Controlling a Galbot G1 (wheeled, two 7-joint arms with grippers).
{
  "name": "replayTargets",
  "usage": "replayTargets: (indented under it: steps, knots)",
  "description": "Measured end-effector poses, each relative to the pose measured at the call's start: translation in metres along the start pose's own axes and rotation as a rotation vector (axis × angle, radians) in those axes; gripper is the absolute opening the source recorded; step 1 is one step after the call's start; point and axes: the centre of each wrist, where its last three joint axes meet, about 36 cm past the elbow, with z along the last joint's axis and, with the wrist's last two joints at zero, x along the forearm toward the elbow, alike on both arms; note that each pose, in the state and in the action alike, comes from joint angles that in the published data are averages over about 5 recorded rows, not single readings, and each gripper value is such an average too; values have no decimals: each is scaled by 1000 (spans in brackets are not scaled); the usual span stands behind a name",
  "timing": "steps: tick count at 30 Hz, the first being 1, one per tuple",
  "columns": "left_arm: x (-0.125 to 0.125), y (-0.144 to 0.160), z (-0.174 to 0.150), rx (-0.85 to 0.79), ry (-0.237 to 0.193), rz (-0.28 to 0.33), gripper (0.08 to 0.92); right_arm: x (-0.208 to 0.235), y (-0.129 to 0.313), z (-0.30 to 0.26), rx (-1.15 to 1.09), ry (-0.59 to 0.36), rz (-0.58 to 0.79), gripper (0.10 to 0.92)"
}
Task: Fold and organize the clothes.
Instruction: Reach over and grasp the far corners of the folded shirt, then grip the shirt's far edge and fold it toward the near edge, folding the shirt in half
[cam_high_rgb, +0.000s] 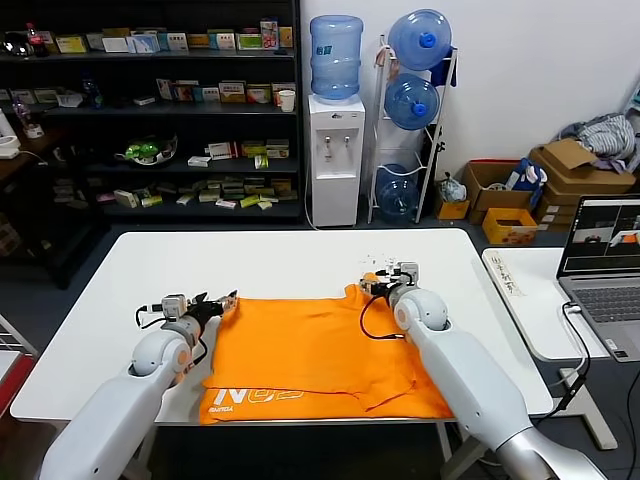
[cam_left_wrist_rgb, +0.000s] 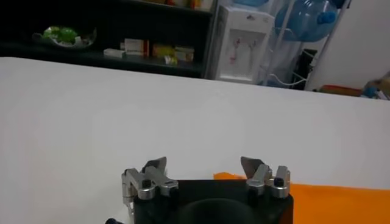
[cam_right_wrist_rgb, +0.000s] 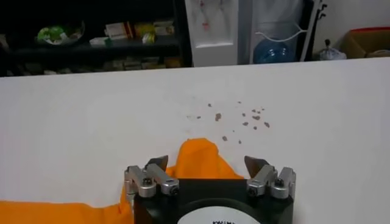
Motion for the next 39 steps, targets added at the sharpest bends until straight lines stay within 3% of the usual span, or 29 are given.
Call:
replayTargets:
  steps: [3, 6, 25, 30, 39]
  knots:
    - [-2, -1, 2, -6, 7, 1, 807, -3, 0, 2, -2, 11, 1, 765]
    - [-4, -3, 3, -8, 12, 2, 741, -5, 0, 2, -4, 17, 0, 680]
    - [-4, -9, 9, -18, 29, 20, 195, -3, 5, -2, -13, 21, -5, 148]
    - [-1, -10, 9, -20, 27, 22, 93, -1, 7, -4, -19, -3, -13, 125]
    - [13, -10, 3, -25, -18, 19, 92, 11, 5, -2, -32, -57, -18, 125]
